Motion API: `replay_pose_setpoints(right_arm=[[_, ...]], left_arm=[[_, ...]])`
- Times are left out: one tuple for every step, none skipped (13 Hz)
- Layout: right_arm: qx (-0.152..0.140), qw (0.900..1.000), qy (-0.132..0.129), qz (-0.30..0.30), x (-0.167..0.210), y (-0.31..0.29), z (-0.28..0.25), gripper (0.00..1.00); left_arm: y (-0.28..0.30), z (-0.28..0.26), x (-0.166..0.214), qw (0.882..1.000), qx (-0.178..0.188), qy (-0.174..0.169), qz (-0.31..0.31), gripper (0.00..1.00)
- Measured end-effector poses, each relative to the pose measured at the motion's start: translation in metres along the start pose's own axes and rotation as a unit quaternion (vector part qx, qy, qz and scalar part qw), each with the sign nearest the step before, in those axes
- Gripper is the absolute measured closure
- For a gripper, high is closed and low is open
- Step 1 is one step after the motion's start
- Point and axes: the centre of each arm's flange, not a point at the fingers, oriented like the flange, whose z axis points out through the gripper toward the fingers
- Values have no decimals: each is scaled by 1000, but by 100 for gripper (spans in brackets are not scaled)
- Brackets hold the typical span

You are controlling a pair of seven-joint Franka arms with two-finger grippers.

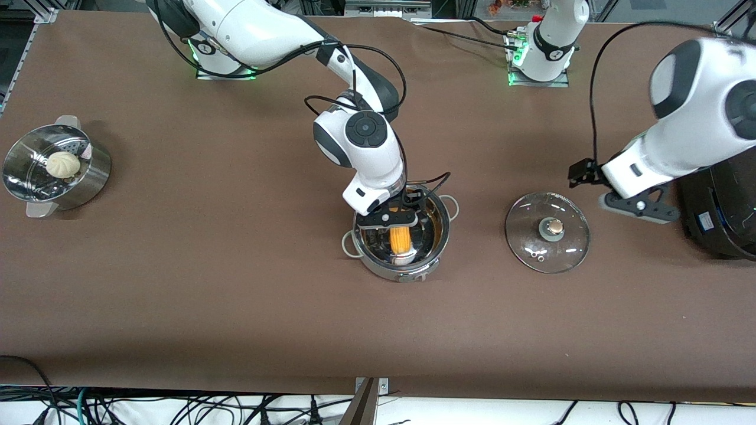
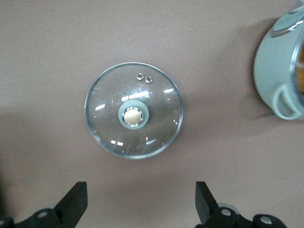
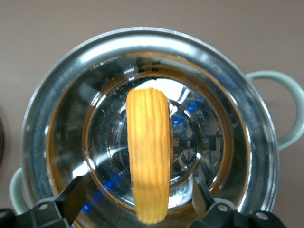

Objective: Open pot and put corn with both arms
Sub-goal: 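Open the right gripper to release the corn in the pot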

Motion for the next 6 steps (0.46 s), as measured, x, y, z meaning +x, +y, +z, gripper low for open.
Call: replay_pose_setpoints(right_arm=[[-1, 1000, 4, 3, 6, 2, -8, 0], [-5, 1000, 7, 6, 16, 10, -21, 0], [-10, 1000, 10, 7, 30, 23, -41, 0], [-17, 1000, 13, 7, 48, 43, -65, 0], [-24, 1000, 14, 7, 67, 67, -94, 0], [-29, 999, 11, 8, 84, 96, -125, 0]], left_arm=[[0, -23, -4, 1000, 0, -4, -1, 0], [2, -42, -8, 1000, -1, -4, 0, 0], [4, -59, -10, 1000, -1, 1, 0, 0], [8, -73, -14, 1000, 0, 8, 0, 0], [13, -83, -19, 1000, 3, 12, -3, 0], [16, -92, -25, 1000, 7, 16, -7, 0]])
